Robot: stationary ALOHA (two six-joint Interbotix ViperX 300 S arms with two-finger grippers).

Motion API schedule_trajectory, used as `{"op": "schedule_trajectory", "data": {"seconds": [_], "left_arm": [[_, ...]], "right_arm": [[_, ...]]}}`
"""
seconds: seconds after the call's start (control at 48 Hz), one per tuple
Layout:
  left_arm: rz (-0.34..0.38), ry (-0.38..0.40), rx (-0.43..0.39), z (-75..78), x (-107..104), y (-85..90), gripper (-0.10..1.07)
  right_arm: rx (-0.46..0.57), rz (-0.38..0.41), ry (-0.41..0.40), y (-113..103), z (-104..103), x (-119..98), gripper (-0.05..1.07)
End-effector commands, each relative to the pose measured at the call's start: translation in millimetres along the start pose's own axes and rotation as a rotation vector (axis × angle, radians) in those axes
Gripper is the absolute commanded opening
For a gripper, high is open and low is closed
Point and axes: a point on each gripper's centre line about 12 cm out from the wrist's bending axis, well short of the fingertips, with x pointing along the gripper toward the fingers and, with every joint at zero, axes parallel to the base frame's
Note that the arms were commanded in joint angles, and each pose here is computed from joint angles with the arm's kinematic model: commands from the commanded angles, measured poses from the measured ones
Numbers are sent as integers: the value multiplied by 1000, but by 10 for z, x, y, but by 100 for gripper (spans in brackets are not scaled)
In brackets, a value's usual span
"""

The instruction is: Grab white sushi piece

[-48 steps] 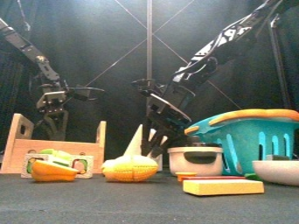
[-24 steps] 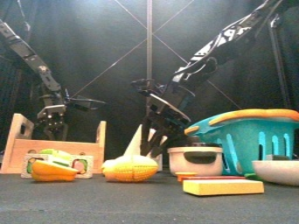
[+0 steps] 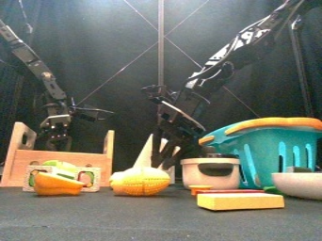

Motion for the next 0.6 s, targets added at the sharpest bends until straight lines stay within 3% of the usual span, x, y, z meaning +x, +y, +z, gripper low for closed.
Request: {"op": "schedule_trajectory", "data": {"seconds": [0.0, 0.583], "left_arm": [[6, -53, 10, 121, -100, 0, 61], [7, -66, 14, 101, -152, -11, 61]], "right_arm": [[9, 14, -32, 26, 110, -75, 87], [5, 15, -33, 30, 107, -80, 87]]}}
